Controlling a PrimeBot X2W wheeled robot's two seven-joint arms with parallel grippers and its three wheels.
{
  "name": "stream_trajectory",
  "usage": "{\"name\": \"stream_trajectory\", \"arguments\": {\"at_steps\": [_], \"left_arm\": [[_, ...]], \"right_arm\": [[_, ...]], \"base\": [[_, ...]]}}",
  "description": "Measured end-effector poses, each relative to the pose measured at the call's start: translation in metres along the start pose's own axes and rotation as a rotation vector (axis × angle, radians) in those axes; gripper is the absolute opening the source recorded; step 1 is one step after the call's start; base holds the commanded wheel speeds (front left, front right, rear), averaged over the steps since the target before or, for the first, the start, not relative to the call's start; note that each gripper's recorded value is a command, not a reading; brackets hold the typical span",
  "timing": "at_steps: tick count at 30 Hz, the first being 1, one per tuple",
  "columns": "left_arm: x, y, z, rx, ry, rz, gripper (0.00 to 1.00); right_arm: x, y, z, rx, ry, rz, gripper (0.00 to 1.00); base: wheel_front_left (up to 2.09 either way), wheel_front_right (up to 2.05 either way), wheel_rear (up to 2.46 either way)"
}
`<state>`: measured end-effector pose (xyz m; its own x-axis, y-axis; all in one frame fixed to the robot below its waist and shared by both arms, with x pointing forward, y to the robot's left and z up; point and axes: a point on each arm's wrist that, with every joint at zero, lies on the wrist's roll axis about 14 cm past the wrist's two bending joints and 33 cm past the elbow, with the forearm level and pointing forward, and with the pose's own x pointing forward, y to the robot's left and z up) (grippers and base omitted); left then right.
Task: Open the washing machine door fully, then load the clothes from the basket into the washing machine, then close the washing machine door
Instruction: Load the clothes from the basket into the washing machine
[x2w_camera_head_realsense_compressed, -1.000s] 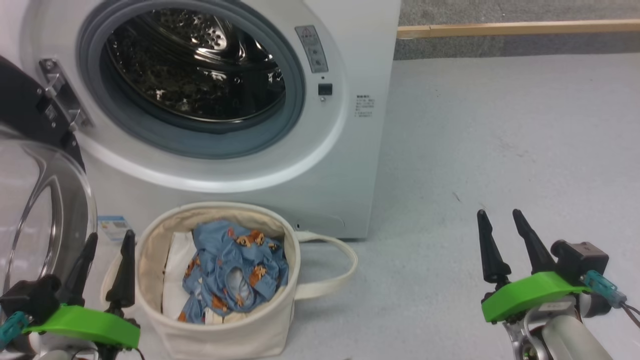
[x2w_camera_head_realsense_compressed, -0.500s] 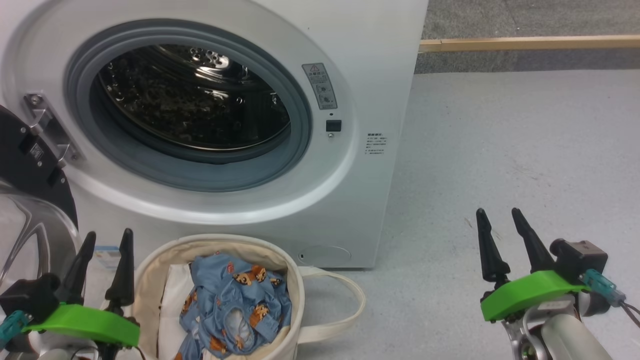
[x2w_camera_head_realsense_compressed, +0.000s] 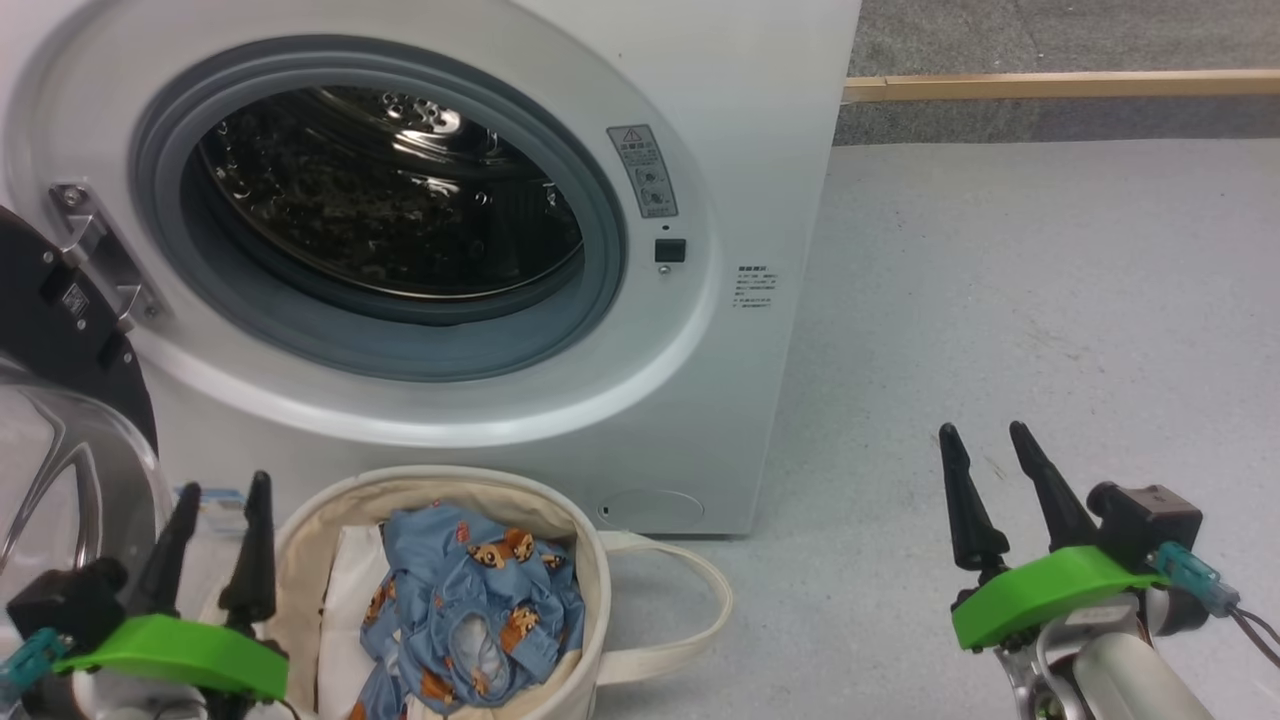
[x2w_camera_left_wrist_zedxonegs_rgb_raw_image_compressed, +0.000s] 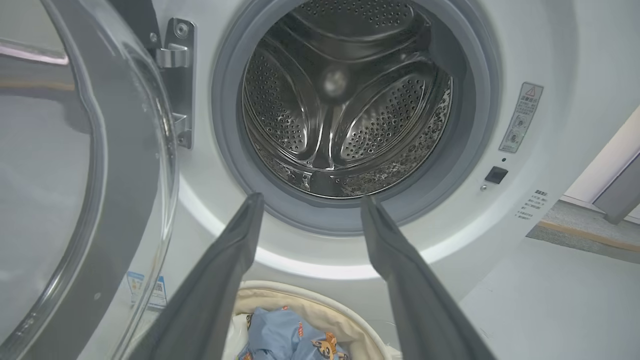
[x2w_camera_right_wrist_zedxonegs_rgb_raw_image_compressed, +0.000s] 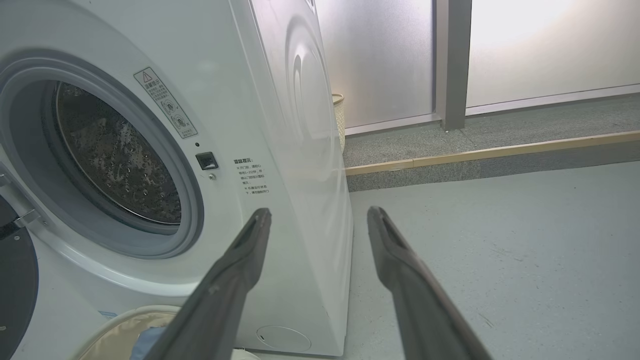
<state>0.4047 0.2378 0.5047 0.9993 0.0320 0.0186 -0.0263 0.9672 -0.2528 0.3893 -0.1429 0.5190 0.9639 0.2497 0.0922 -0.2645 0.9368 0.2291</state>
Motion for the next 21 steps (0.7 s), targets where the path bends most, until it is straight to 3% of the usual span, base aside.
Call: {"name": "stream_trajectory", "arguments": {"at_steps": [7, 14, 21], "left_arm": [[0.001, 0.000, -0.006, 0.013, 0.026, 0.008, 1.00], [-0.001, -0.016, -0.019, 0.097, 0.063, -0.077, 1.00], [0.003, -0.019, -0.024, 0.075, 0.072, -0.089, 1.00]], "right_arm": [[0.002, 0.002, -0.003, 0.003, 0.007, 0.008, 1.00], [0.004, 0.004, -0.006, 0.006, 0.016, 0.014, 1.00], [0.006, 0.003, -0.013, 0.013, 0.034, 0.012, 1.00]], "base": [[0.00, 0.00, 0.00], [0.00, 0.00, 0.00], [0.00, 0.00, 0.00]]}}
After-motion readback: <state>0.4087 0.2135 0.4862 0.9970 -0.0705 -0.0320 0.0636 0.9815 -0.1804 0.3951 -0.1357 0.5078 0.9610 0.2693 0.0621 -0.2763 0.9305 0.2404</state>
